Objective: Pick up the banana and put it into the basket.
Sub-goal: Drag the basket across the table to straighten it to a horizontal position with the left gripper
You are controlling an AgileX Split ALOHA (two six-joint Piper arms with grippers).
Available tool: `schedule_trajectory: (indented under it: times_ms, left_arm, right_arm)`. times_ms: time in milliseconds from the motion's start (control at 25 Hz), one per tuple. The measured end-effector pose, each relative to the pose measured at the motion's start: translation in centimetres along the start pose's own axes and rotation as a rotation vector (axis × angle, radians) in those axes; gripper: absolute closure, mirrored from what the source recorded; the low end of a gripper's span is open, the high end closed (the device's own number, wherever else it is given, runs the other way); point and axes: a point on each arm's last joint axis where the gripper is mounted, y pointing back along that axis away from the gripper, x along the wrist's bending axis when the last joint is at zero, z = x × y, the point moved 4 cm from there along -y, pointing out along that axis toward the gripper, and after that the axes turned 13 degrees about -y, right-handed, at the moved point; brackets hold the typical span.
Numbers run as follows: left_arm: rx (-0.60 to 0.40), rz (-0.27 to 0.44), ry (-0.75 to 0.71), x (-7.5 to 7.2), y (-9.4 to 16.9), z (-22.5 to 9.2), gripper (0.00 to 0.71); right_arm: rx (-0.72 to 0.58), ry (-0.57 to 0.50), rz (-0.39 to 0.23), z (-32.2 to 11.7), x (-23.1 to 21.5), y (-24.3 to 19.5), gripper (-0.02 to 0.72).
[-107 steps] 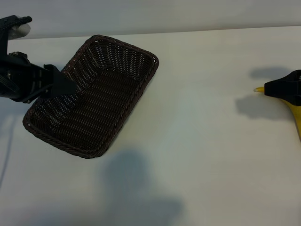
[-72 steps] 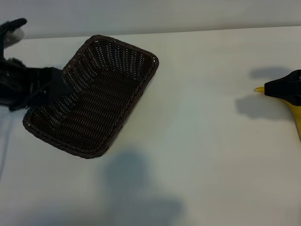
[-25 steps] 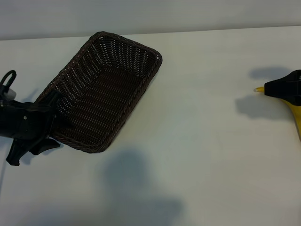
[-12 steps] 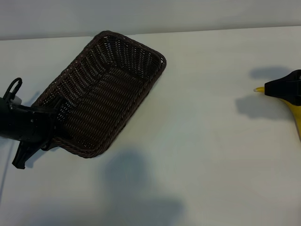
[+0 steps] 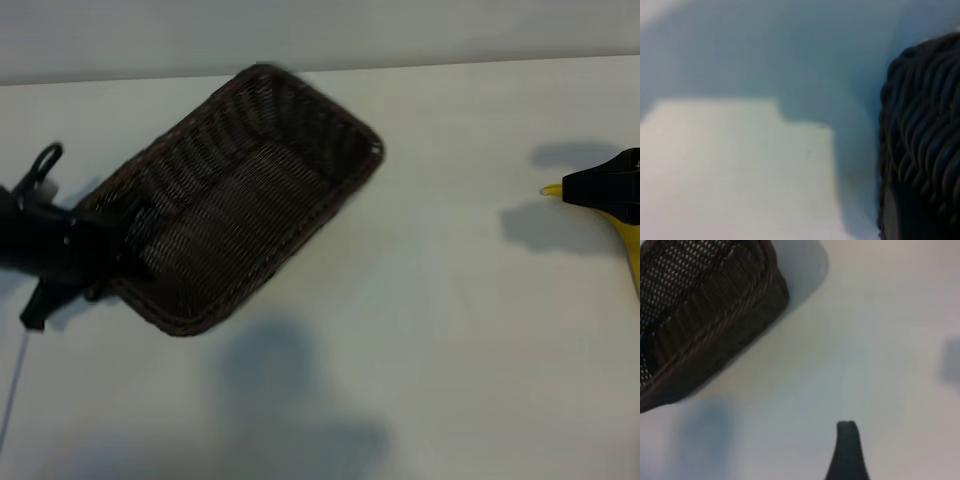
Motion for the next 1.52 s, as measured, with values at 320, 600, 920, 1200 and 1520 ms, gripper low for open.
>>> schedule_trajectory:
  times_ms: [320, 600, 920, 1200, 1520]
  left_arm:
    - [0.148, -0.073, -0.384, -4.0, 1.8, 2.8, 0.553]
    - [0.329, 0.072, -0.667, -7.0, -0.1, 5.3, 0.553]
    - [0.347, 0.094, -0.767, -12.4, -3.9, 6.2, 0.554]
    - [0.380, 0.104, -0.727, -11.9, -6.1, 6.2, 0.554]
    - [0.395, 0.094, -0.705, -11.6, -7.5, 6.0, 0.554]
  right_arm:
    - [-0.001, 0.000, -0.001, 0.0, 0.0, 0.0, 0.154]
    - [-0.001, 0.000, -0.001, 0.0, 0.0, 0.0, 0.154]
    - [0.000, 0.000, 0.000, 0.0, 0.0, 0.0, 0.154]
    - [0.000, 0.000, 0.000, 0.0, 0.0, 0.0, 0.154]
    - [0.000, 0.000, 0.000, 0.0, 0.0, 0.0, 0.154]
